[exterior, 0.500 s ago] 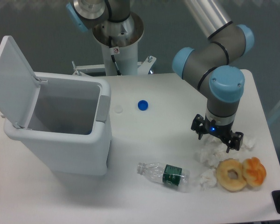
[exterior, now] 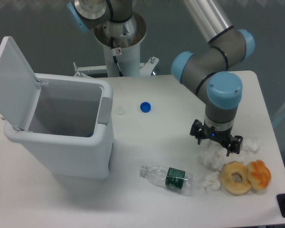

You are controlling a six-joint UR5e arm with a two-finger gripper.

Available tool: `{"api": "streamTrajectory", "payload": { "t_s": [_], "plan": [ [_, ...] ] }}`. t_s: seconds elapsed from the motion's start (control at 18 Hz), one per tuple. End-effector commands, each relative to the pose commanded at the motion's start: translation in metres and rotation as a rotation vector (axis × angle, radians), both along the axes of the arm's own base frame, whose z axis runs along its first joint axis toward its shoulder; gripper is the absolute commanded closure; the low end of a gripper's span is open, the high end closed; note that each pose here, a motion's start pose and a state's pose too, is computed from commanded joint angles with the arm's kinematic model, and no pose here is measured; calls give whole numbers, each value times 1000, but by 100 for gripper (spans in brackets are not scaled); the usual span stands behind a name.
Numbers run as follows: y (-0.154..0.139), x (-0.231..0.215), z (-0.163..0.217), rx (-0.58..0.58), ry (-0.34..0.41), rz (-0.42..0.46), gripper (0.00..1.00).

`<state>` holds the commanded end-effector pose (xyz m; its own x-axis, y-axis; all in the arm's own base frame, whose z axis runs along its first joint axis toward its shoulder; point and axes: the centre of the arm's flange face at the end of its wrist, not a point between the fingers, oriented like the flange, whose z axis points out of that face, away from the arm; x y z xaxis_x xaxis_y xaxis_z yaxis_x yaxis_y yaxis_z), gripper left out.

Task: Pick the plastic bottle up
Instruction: 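Move the gripper over the clear bottle and lower onto its green label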

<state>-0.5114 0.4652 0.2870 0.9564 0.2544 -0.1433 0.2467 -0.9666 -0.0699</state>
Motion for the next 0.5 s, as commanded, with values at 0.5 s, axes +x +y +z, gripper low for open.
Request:
{"api": "streamTrajectory", "payload": {
  "t_s": [0.5],
  "plan": [
    [47, 27, -28, 64, -22, 341, 0]
  ]
}}
